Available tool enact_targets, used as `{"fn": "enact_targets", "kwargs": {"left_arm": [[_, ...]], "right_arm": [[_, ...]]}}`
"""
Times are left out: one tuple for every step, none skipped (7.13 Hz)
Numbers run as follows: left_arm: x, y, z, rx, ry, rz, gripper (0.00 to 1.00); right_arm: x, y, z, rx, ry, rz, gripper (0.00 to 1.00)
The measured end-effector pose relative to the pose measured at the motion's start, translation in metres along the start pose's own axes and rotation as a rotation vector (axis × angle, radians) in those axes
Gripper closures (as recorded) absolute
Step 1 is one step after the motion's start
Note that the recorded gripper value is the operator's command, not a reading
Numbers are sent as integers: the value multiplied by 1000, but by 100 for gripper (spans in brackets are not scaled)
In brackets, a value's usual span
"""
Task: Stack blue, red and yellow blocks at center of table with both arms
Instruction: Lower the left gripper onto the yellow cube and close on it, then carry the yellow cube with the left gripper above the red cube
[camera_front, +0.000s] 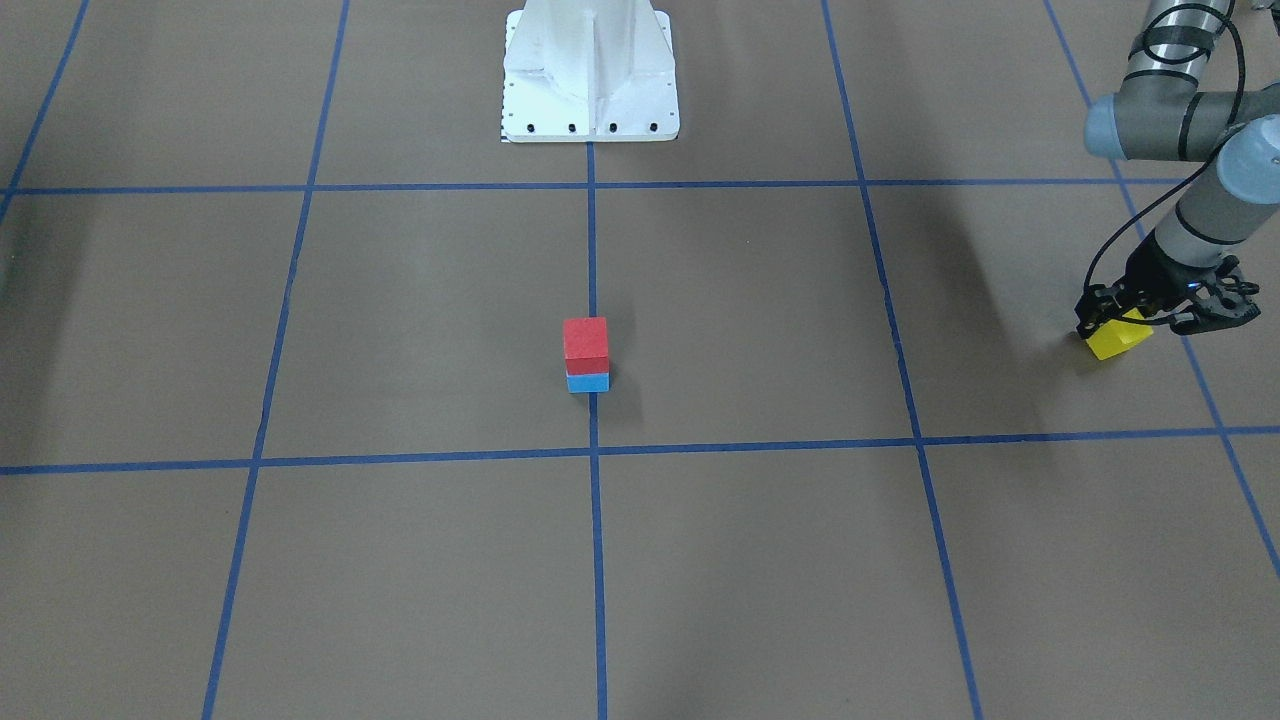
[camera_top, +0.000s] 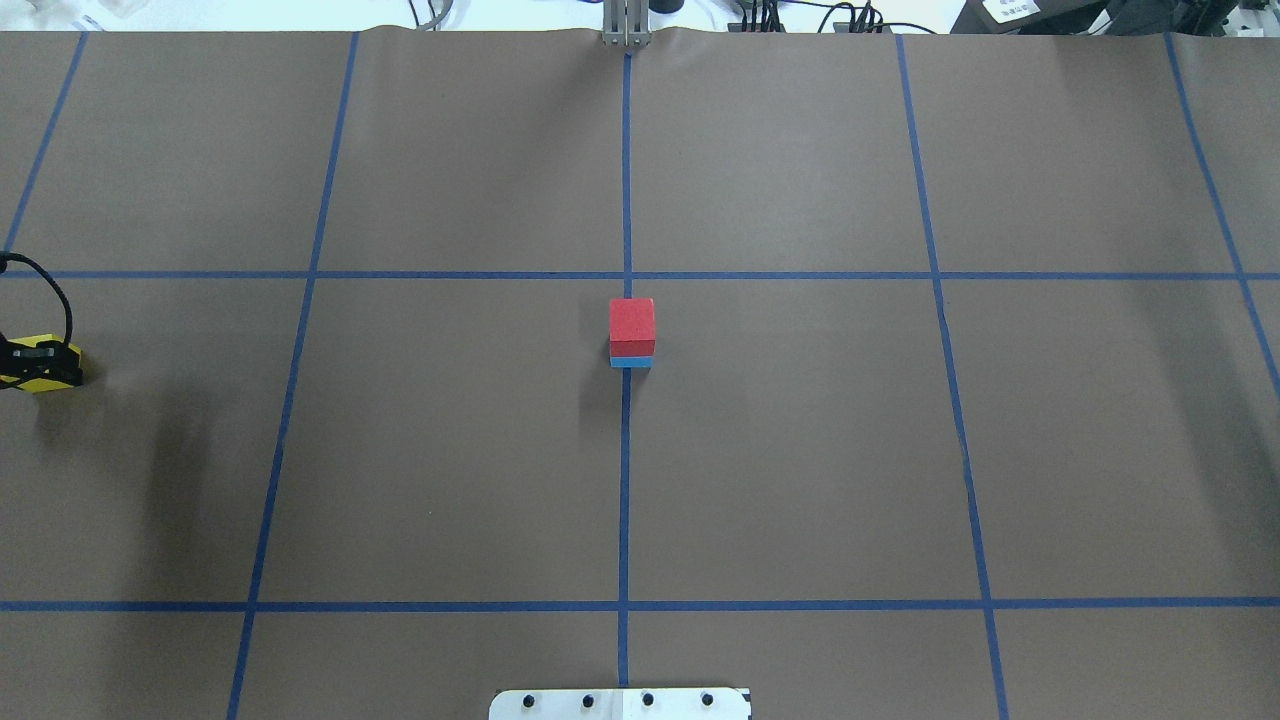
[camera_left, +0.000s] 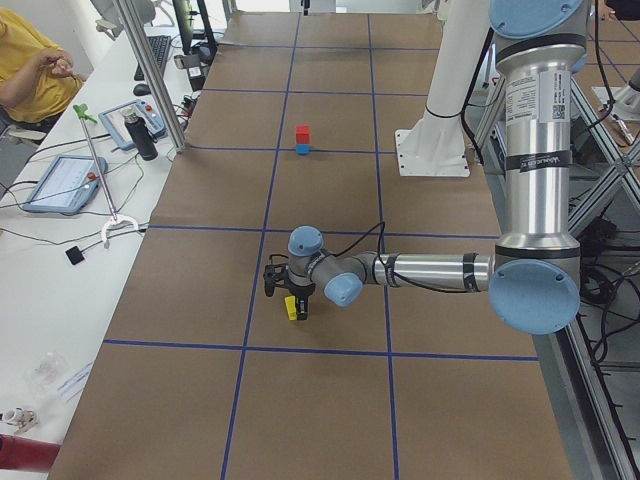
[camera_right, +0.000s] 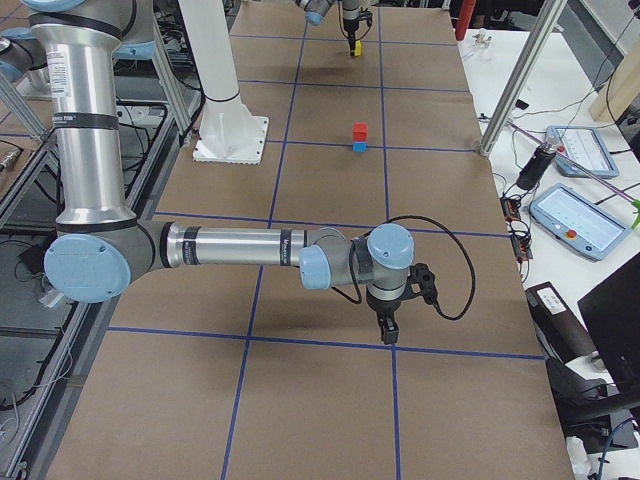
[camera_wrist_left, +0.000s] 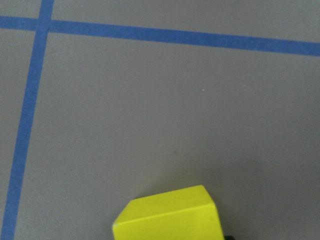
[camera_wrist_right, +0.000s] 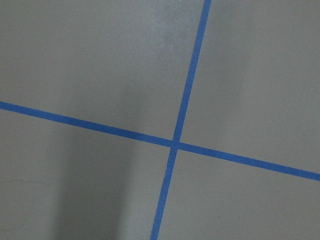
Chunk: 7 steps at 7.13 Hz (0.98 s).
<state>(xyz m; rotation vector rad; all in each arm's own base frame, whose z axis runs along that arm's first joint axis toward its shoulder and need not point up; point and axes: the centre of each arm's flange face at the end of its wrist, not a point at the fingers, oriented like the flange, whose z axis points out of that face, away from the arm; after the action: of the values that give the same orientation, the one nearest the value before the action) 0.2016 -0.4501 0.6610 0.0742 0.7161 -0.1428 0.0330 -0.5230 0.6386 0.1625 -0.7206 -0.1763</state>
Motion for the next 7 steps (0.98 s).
{"fn": "enact_targets", "kwargs": {"left_arm": [[6,-1,-5,5,7,13,100],[18,-5,-21,1,20,28,100],[42,-16,-48,-9,17,54,100],[83,-32,-84,-18,6,76,100],[141,-53,-124,-23,0,88,100],[206,-69,-160,-26,6,106,100],[276,-72,-184,-35,24,133,100]], "right_arm": [[0,0,0,0,-1,0,0],[0,1,0,-1,-2,2,0],[0,1,0,0,-2,2,0],[0,1,0,2,-1,1,0],[1,2,1,1,1,1,0],[2,3,2,-1,3,2,0],[4,6,5,-7,6,7,0]]}}
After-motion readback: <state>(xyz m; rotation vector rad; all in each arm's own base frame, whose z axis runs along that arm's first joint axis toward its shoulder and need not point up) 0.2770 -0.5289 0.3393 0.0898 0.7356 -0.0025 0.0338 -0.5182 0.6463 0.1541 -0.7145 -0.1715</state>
